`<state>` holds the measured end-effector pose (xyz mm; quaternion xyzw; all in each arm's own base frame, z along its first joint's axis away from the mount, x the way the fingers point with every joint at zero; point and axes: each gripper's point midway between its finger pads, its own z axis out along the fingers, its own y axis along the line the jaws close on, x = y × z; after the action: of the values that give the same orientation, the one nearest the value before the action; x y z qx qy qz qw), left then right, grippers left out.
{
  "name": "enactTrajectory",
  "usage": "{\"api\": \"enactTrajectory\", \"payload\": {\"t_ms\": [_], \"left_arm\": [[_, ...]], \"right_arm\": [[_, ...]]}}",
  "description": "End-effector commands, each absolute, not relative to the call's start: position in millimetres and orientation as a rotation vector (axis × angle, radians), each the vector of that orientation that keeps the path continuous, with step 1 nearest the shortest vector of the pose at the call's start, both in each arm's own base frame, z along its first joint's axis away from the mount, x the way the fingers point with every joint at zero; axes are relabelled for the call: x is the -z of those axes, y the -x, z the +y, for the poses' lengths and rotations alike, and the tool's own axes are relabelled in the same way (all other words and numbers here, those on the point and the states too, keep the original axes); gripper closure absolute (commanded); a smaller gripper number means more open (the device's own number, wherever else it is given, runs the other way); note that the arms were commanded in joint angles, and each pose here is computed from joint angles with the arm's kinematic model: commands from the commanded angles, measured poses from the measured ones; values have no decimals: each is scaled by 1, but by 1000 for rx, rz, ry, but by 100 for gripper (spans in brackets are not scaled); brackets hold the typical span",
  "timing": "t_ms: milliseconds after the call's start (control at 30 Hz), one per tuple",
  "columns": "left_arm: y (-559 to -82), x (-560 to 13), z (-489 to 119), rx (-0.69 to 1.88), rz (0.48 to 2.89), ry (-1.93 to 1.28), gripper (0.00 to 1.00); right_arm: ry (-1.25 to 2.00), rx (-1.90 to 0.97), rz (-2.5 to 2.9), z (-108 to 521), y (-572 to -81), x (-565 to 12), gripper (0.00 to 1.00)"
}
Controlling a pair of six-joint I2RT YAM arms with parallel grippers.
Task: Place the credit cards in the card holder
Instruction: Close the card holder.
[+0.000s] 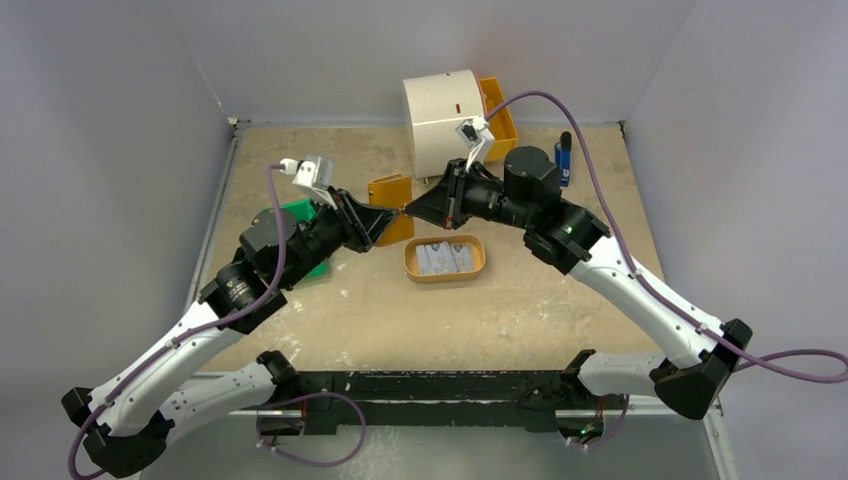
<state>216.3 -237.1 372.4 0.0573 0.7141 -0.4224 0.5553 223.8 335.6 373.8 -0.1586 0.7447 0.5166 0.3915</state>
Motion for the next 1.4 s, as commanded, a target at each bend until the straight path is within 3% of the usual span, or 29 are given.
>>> {"api": "enactTrajectory", "payload": {"t_ms": [0, 1367], "left_arm": [[-201, -421, -249, 1167, 1529, -163, 100], [-169, -442, -272, 1392, 1452, -312, 100]], "right_arm": [[406, -1281, 1861, 339, -231, -385, 100], [390, -1198, 1978, 350, -239, -360, 100]]}}
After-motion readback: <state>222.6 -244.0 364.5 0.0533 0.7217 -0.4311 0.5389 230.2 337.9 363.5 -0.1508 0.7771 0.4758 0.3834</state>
